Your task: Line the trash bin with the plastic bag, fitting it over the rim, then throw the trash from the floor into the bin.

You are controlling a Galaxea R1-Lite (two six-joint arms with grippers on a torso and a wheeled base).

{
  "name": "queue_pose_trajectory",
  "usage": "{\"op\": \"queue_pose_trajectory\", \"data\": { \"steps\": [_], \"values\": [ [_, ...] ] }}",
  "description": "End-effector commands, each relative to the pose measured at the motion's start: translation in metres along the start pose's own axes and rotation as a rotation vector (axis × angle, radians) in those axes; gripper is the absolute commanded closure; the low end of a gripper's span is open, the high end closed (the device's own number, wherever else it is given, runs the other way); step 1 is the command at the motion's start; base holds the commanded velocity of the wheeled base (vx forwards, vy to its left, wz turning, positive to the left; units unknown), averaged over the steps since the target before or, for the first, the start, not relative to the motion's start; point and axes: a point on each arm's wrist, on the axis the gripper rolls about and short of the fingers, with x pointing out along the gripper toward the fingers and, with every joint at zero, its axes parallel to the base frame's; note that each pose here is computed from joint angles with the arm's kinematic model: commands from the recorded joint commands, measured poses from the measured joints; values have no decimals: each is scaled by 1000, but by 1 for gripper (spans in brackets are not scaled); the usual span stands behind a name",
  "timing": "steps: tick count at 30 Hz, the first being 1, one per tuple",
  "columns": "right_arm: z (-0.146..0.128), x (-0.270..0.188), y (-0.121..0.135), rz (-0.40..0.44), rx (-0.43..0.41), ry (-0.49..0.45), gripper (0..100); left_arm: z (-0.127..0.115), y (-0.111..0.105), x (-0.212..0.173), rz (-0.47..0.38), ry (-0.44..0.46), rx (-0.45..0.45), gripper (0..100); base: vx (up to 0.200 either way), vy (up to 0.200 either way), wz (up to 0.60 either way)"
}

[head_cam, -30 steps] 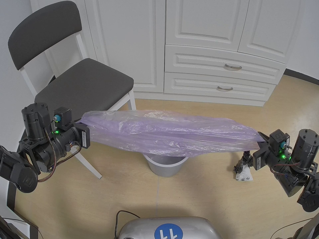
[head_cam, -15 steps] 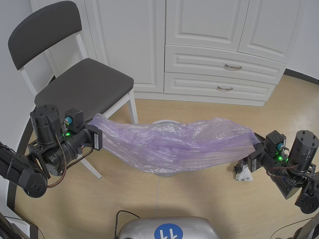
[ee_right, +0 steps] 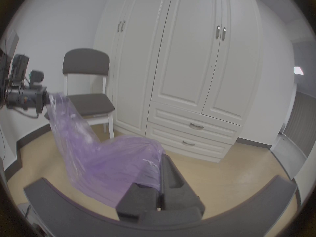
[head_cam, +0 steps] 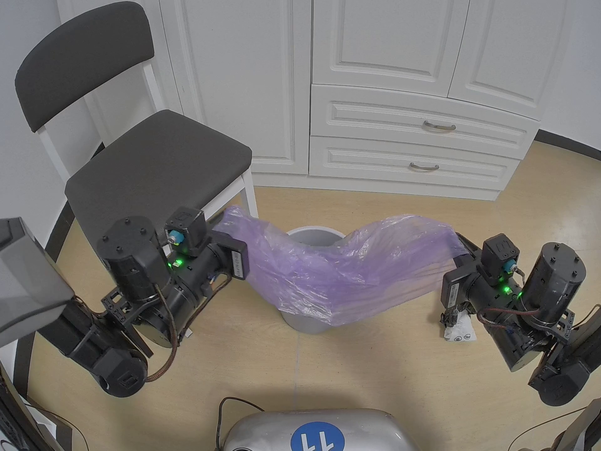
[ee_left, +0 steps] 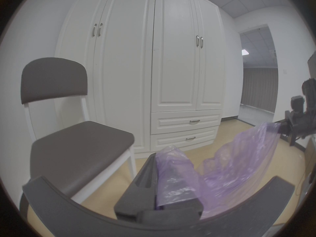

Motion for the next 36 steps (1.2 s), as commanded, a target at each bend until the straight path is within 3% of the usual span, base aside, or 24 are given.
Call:
{"op": "queue_pose_trajectory", "data": {
  "steps": [1, 5, 13, 18, 25, 36],
  "values": [
    [-20, 15, 22, 28, 1, 2, 100, -2, -27, 7, -68, -27, -83, 100, 0, 0, 0],
    [-25, 17, 31, 59, 0, -1, 100, 3, -38, 12, -93, -54, -162, 100, 0, 0, 0],
    [-31, 26, 46, 83, 3, 7, 100, -2, -53, 17, -125, -48, -205, 100, 0, 0, 0],
    [-37, 31, 66, 122, 58, 14, 100, -9, -65, 22, -151, -34, -248, 100, 0, 0, 0],
    [-45, 40, 81, 131, 94, 23, 100, -24, -82, 37, -125, -23, -293, 100, 0, 0, 0],
    [-46, 53, 86, 113, 143, 9, 100, -32, -78, 50, -93, -25, -297, 100, 0, 0, 0]
  ]
}}
